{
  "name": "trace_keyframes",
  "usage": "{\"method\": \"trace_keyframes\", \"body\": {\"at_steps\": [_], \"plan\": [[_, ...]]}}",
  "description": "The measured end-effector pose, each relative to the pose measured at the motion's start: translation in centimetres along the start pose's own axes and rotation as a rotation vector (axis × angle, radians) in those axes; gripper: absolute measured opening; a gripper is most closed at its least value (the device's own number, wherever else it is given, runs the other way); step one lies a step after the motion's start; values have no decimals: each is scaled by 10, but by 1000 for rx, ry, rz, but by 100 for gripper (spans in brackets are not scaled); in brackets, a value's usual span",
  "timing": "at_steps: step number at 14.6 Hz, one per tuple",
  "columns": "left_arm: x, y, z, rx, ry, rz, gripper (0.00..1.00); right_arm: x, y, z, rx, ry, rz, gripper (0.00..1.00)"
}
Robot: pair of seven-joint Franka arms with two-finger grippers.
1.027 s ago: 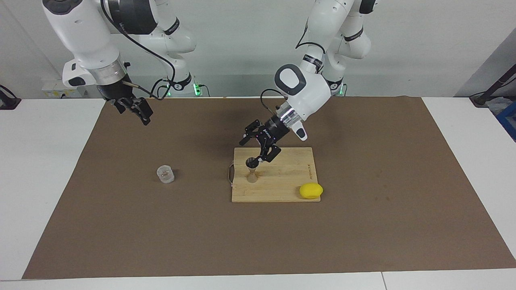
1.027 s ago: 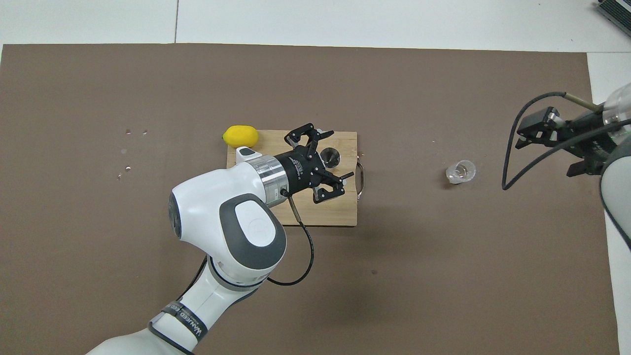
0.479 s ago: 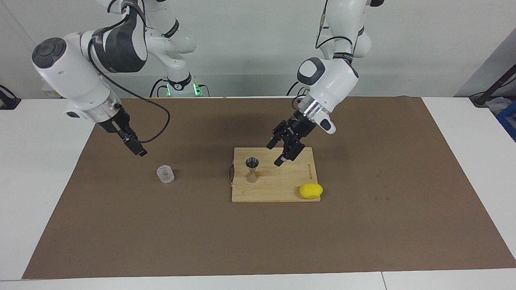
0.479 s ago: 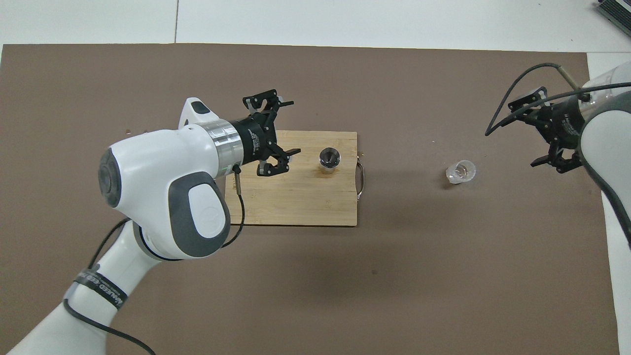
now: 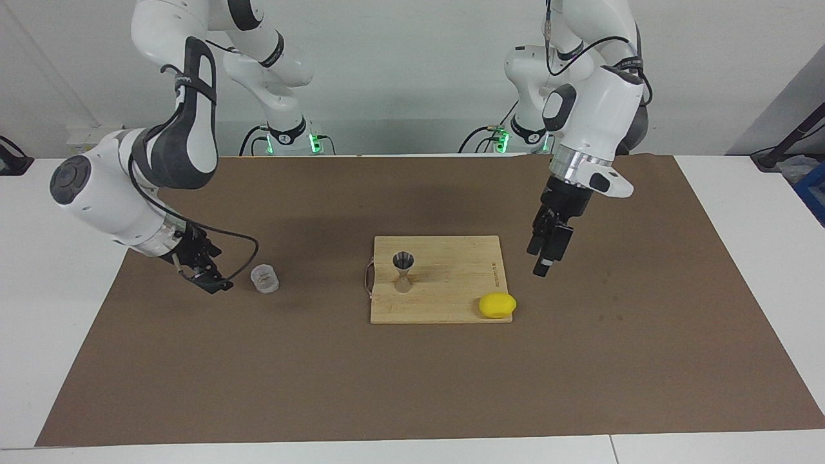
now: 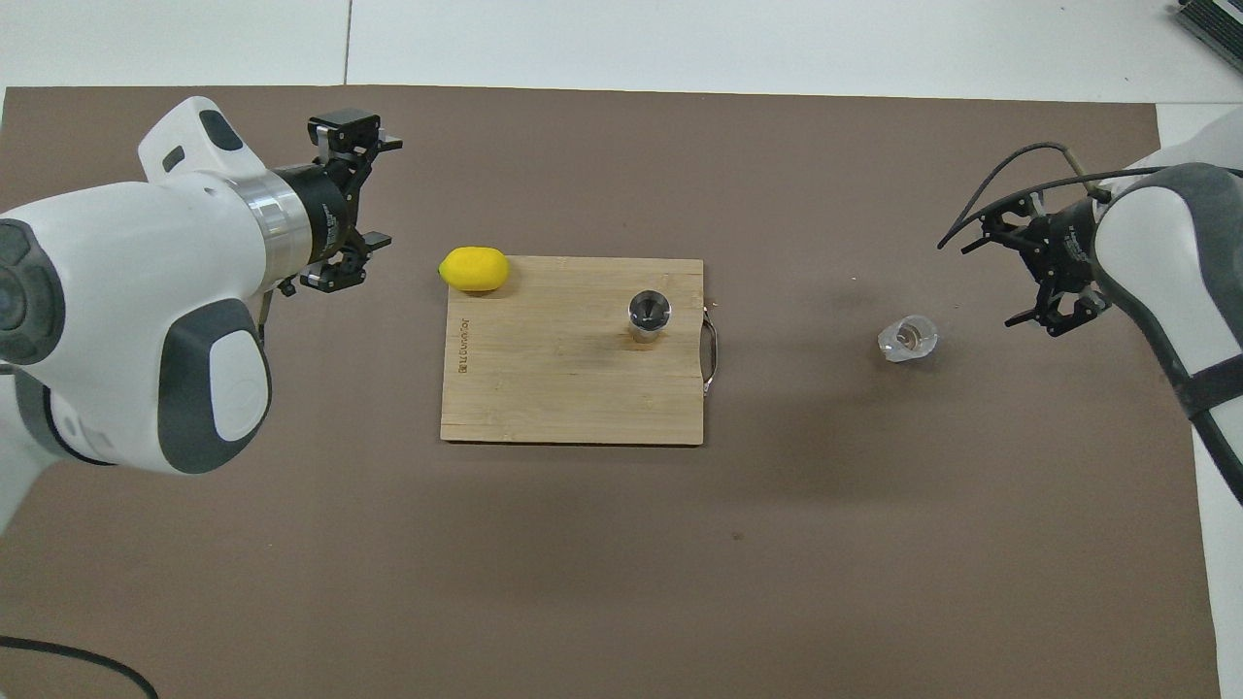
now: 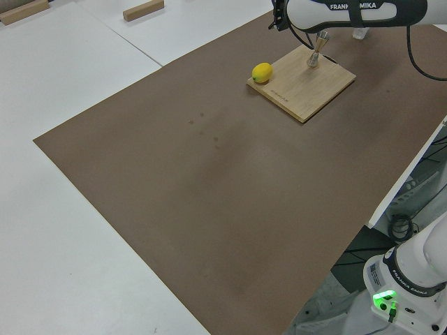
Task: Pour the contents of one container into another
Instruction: 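Retract the left gripper while the right gripper approaches the glass cup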
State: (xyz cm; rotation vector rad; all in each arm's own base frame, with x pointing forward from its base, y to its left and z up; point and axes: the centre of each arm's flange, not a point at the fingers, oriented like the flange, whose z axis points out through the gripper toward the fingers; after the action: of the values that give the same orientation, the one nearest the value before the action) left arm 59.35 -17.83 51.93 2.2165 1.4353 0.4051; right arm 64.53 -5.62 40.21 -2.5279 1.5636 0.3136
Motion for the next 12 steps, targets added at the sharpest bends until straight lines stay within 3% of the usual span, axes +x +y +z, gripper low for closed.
{"method": "trace_keyframes", "body": {"at_steps": [3,6,9,12], "plan": [[41,-12,-8,89,100,68,100,8,6,11,14,-36,33,100],[83,-22,-17,181,105,182,100,20,15,20,18,-61,66,100],[100,-32,-22,278,56,401,100,33,25,34,35,-106,115,100],[117,-43,-32,374,-40,704,100,42,33,57,49,-183,141,100]]}}
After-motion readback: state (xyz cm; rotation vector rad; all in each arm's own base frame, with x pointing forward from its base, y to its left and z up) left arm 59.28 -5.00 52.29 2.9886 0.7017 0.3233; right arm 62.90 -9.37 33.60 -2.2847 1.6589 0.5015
